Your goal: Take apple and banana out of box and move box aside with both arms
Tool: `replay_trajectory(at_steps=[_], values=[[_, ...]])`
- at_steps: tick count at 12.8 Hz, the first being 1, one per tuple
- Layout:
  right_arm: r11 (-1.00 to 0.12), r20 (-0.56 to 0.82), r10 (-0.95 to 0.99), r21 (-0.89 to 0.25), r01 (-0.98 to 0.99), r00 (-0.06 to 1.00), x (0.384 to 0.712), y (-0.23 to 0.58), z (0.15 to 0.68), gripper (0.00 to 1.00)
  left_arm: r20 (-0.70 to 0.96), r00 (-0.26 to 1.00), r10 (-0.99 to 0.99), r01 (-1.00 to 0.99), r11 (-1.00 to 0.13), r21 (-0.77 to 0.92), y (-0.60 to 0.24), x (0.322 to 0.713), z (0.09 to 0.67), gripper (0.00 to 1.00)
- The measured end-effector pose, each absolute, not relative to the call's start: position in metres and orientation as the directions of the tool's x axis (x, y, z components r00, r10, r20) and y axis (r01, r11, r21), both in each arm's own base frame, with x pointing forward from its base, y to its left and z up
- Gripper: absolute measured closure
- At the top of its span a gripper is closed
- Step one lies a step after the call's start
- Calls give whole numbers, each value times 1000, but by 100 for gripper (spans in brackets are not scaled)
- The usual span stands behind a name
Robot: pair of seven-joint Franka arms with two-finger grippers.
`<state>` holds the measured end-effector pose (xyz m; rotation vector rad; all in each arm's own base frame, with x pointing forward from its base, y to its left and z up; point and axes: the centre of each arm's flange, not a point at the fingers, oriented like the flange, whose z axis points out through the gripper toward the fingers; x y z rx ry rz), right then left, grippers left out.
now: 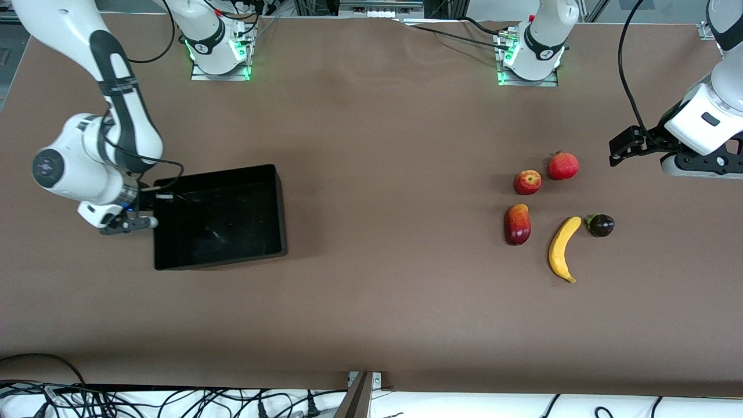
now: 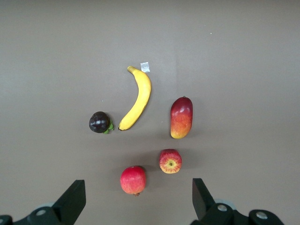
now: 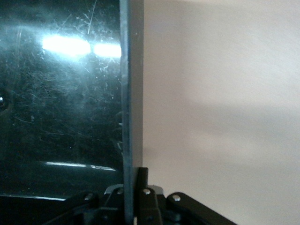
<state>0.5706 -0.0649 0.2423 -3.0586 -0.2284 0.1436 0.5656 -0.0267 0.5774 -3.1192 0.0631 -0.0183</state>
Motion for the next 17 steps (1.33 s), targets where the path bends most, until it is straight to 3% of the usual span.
replay_trajectory(at_steps=[8, 10, 13, 16, 17], values=[[-993, -60, 113, -46, 110, 992, 555, -86, 221, 96, 11, 999, -40, -40, -999, -22, -27, 566, 577, 0], [-993, -38, 114, -45, 112, 993, 559, -84, 229, 79, 11, 999, -40, -40, -999, -22, -27, 566, 577, 0], [-989, 3, 134, -56, 134, 991, 583, -75, 268, 46, 11, 999, -41, -40, -999, -22, -27, 566, 577, 0], [-976, -4, 194, -103, 193, 981, 621, -48, 356, 8, 11, 999, -41, -40, -999, -22, -27, 566, 577, 0], [-971, -6, 216, -109, 214, 976, 629, -38, 389, 1, 11, 999, -41, -40, -999, -22, -27, 566, 577, 0]])
